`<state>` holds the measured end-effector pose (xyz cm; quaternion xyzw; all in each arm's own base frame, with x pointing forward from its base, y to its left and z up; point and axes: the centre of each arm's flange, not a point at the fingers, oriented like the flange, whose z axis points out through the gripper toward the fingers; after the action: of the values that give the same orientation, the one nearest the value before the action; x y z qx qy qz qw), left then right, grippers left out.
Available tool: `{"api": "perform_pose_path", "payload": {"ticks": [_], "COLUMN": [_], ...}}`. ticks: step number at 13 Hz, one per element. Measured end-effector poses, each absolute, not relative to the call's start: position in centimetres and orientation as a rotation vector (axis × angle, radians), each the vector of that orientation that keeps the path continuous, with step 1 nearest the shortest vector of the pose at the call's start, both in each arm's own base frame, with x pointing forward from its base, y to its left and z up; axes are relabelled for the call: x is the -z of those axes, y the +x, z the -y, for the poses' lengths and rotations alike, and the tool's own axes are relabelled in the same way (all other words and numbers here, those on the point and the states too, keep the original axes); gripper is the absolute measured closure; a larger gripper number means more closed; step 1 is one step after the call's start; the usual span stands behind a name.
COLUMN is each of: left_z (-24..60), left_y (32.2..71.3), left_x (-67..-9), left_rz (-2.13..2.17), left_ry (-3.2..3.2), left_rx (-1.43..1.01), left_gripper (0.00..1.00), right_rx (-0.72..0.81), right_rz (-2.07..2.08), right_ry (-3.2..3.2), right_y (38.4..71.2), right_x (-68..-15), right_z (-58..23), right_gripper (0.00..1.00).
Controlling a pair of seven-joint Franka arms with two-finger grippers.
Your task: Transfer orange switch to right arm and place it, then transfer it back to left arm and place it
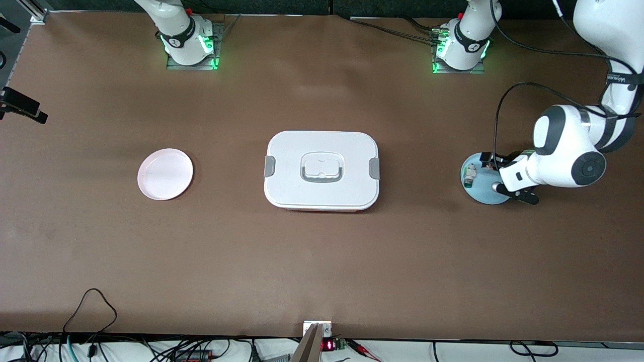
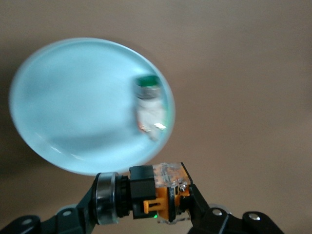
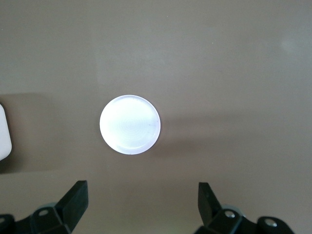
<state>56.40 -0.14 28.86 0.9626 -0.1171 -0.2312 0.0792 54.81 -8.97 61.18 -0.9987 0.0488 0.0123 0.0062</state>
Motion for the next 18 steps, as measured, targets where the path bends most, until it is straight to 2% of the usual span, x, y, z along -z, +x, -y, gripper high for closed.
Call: {"api": "perform_pose_path", "payload": {"ticks": [7, 10, 13, 18], "left_z": [11.4, 15.4, 18.8, 25.8], "left_y": [56.0, 55.6, 55.5, 55.7], "left_x": [-41.8, -47.7, -51.8, -56.9], "left_rz": [-0.099, -0.357, -0.589, -0.810], "left_ry": [2.660, 2.511, 2.278, 1.935], "left_rx": [1.019, 1.124, 1.259, 1.409], "left_gripper": [0.26, 0.26, 0.26, 0.26], "right_rx": [-0.009, -0.056, -0.104, -0.097], "right_rz": [-0.144, -0.090, -0.005, -0.015], "right_ry": [-3.128, -3.126, -3.127, -3.083], "right_y": [55.0, 56.2, 58.4, 58.5], "right_x": [-62.0, -60.2, -57.0, -57.4], "right_z": [8.7, 6.9, 3.9, 3.7], "right_gripper": [0.00, 0.00, 0.00, 0.00]}}
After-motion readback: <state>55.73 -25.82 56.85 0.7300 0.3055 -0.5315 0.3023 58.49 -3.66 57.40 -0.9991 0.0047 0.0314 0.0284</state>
